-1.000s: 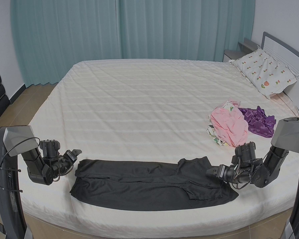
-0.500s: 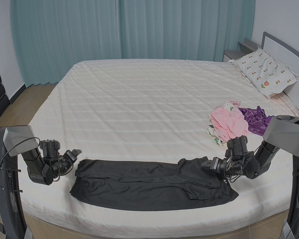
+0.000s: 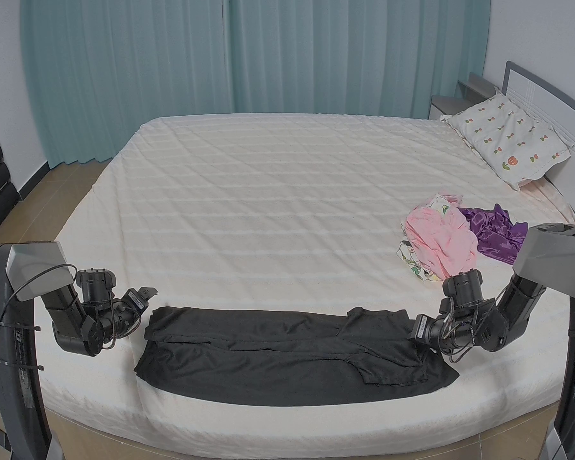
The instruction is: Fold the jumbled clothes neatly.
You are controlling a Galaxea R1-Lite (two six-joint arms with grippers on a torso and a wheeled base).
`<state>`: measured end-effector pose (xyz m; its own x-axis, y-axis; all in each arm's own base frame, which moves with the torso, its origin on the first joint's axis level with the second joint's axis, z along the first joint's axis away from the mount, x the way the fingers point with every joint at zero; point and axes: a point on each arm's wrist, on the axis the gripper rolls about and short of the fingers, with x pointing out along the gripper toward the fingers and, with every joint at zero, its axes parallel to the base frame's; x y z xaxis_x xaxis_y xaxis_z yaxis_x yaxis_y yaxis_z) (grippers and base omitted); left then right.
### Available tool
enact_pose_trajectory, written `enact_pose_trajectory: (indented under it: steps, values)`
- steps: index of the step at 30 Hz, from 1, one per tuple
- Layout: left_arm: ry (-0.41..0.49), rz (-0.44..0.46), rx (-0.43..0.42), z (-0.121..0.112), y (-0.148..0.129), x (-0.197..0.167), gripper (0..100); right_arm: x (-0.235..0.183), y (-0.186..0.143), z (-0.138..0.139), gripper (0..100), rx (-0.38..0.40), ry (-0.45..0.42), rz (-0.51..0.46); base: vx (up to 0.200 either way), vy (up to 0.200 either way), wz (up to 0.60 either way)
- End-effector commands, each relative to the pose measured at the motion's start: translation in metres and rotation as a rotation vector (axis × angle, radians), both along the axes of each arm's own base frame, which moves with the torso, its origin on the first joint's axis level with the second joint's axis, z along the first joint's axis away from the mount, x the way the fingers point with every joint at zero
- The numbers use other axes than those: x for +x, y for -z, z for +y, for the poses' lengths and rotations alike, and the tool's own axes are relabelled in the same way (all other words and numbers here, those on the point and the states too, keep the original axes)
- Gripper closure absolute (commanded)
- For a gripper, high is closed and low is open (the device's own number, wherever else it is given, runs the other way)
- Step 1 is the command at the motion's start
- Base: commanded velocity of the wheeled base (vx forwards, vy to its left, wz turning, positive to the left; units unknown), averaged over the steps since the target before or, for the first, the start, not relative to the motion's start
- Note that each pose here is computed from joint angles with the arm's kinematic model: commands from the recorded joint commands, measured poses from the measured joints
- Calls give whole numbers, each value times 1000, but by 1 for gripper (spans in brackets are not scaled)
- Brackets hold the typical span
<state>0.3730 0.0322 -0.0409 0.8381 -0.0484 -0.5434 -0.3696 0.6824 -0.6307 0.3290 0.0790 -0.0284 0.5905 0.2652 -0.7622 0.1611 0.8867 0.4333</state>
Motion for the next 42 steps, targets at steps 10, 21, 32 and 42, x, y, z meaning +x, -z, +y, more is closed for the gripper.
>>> enact_pose_trajectory:
  steps: [10,21,32,42]
  values:
    - [2,-3,5,0,-1,0,0,-12,-8,-1,0,-11,1,2,0,0,0]
    - [61,-42,-1,-17,-14,3,0,-5,-27,-33,0,0,100,-57,0,0,0]
    - [193,48,104,-25,-11,-31,0,-12,-19,-45,0,-2,139,-12,0,0,0]
    - [206,168,103,-33,-52,-61,0,-30,-14,-44,0,21,170,32,0,0,0]
